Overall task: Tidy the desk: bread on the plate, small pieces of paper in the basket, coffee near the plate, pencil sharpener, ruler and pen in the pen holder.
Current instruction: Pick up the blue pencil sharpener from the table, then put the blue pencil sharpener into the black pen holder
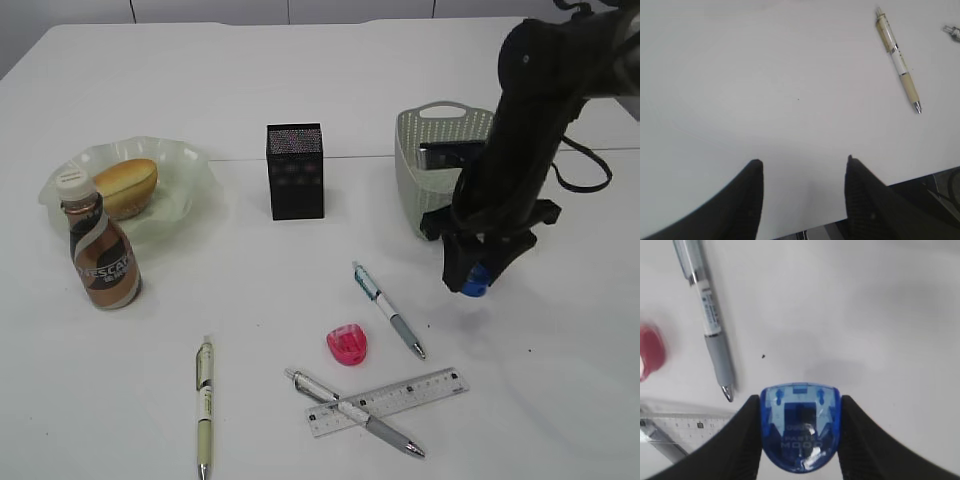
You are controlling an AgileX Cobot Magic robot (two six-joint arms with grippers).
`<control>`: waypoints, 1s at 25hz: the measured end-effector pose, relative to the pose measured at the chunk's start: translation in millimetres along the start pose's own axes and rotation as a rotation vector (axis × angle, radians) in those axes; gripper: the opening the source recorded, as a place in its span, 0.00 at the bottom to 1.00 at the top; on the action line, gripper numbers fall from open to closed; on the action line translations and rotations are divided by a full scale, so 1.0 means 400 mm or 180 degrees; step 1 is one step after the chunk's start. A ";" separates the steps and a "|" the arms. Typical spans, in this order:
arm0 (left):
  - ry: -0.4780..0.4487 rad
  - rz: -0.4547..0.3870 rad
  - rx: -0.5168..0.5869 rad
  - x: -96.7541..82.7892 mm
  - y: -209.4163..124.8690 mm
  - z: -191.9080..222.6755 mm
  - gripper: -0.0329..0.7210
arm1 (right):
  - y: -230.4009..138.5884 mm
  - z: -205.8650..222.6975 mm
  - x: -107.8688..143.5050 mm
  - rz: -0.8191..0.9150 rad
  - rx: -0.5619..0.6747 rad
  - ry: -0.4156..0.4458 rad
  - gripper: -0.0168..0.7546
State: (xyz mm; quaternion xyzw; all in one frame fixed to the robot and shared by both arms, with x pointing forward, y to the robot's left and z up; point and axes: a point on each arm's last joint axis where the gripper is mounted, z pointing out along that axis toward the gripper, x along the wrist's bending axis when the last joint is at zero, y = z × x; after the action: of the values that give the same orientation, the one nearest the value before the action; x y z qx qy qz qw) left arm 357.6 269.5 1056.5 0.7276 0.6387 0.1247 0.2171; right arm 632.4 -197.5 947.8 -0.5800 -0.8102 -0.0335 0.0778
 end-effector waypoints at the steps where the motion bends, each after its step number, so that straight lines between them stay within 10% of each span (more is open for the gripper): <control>1: 0.0000 0.0000 0.0000 0.000 0.000 0.000 0.56 | 0.007 -0.010 0.003 0.0013 -0.0042 -0.0004 0.43; 11: 0.0000 -0.0065 0.0000 0.000 0.000 0.000 0.56 | 0.093 -0.130 0.170 -0.0385 -0.0774 -0.0164 0.43; 25: 0.0000 -0.0128 0.0000 0.000 0.000 0.000 0.56 | 0.224 -0.239 0.206 -0.0289 -0.2653 0.0132 0.43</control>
State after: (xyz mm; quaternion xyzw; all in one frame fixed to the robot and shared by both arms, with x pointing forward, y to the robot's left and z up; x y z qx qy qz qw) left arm 357.6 269.5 1056.5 0.7147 0.6531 0.1203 0.2196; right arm 699.5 -105.0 1052.3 -0.5247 -0.7503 -0.3735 -0.1487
